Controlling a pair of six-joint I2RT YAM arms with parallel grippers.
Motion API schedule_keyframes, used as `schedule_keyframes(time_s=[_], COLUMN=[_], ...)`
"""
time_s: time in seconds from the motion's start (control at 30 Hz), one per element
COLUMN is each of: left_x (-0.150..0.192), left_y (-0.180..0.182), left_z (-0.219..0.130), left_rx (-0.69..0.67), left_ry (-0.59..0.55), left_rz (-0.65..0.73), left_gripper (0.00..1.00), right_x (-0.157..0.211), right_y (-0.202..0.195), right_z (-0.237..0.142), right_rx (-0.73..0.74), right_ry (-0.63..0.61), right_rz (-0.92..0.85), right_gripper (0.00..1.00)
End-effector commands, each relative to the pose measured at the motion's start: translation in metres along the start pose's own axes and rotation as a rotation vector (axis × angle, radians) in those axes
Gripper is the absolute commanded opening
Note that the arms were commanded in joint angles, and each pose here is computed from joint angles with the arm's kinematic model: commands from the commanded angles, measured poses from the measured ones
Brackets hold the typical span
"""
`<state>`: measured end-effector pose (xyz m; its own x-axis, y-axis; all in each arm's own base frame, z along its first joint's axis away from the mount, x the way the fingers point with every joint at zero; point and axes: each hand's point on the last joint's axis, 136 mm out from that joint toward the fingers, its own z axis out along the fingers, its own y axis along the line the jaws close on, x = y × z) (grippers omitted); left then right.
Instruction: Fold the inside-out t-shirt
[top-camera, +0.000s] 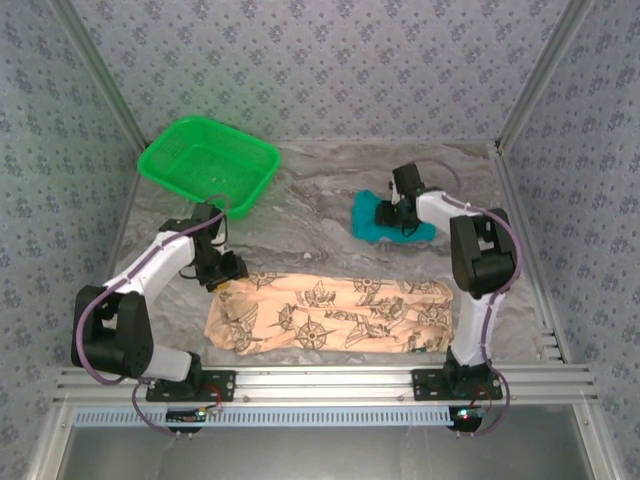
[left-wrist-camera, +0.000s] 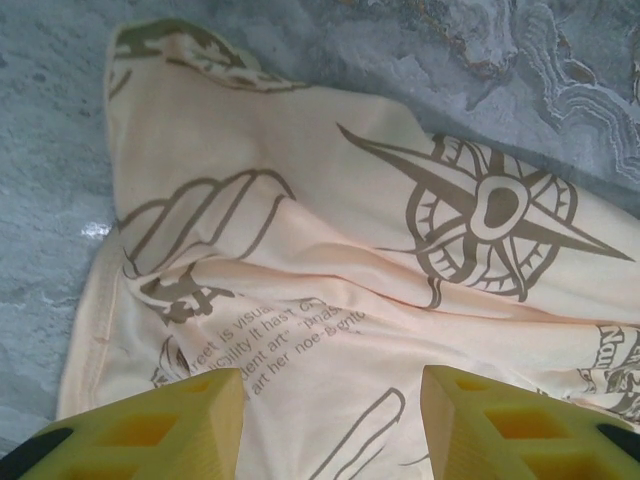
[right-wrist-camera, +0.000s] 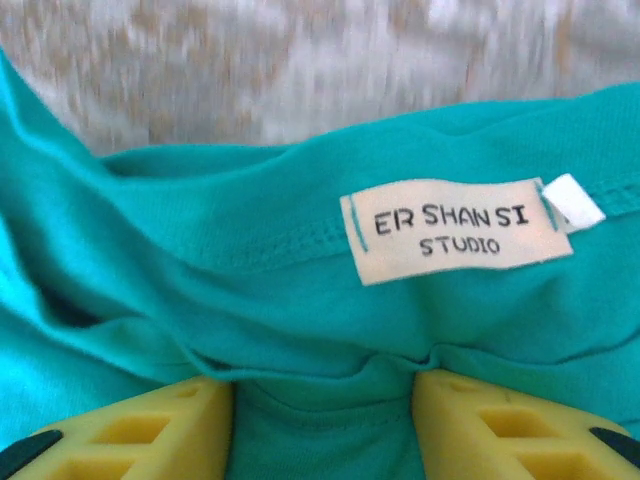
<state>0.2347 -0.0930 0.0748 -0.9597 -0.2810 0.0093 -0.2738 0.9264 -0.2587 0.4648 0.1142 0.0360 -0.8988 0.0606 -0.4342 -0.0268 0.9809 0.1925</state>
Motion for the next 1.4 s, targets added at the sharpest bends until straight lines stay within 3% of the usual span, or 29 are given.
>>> schedule_keyframes(time_s=[0.0,0.17,0.3,0.43,0.6,0.7,0.83,0.97,1.03,1.13,1.23,1.37], left_x=[0.009,0.019,0.025,0.019,0.001,-0.01,-0.021,-0.018,-0.019,-0.02,-0.023,-0.021], left_y=[-0.005,0.002,0.008,0.002,-0.001,-0.021,-0.048,-0.058,-0.056,-0.056,-0.058,-0.051], left_z=[-0.004,-0.002,0.004,0.002,-0.005,-0.007,-0.007,0.014,0.023,0.036,0.044,0.054], left_rx=[0.053,0.05,0.044,0.055,-0.045,-0.058,-0.132,-0.143,-0.161,-0.181,-0.199,-0.231], left_ry=[0.018,0.015,0.03,0.028,-0.014,-0.029,-0.069,-0.003,0.033,0.091,0.141,0.2], left_rz=[-0.039,-0.046,-0.059,-0.039,0.051,0.139,0.341,0.436,0.452,0.492,0.526,0.531], left_gripper=[0.51,0.51,0.52,0.52,0.52,0.52,0.53,0.53,0.54,0.53,0.53,0.53], right_x=[-0.004,-0.032,-0.053,-0.082,-0.089,-0.055,0.032,0.134,0.175,0.226,0.247,0.239], right_y=[-0.024,-0.047,-0.05,-0.026,-0.019,-0.039,-0.078,-0.081,-0.069,-0.072,-0.077,-0.074], right_z=[0.017,0.029,0.023,-0.021,-0.102,-0.139,-0.172,-0.172,-0.166,-0.16,-0.145,-0.116], right_rx=[0.005,0.116,0.107,0.006,0.067,0.122,0.23,0.252,0.206,0.256,0.246,0.155], right_ry=[0.125,0.211,0.17,0.072,-0.087,-0.136,-0.125,0.079,0.171,0.243,0.222,0.183], right_rz=[0.031,0.021,-0.011,-0.035,0.04,0.203,0.452,0.537,0.563,0.628,0.69,0.717], right_gripper=[0.51,0.51,0.53,0.54,0.58,0.59,0.57,0.53,0.47,0.44,0.39,0.29])
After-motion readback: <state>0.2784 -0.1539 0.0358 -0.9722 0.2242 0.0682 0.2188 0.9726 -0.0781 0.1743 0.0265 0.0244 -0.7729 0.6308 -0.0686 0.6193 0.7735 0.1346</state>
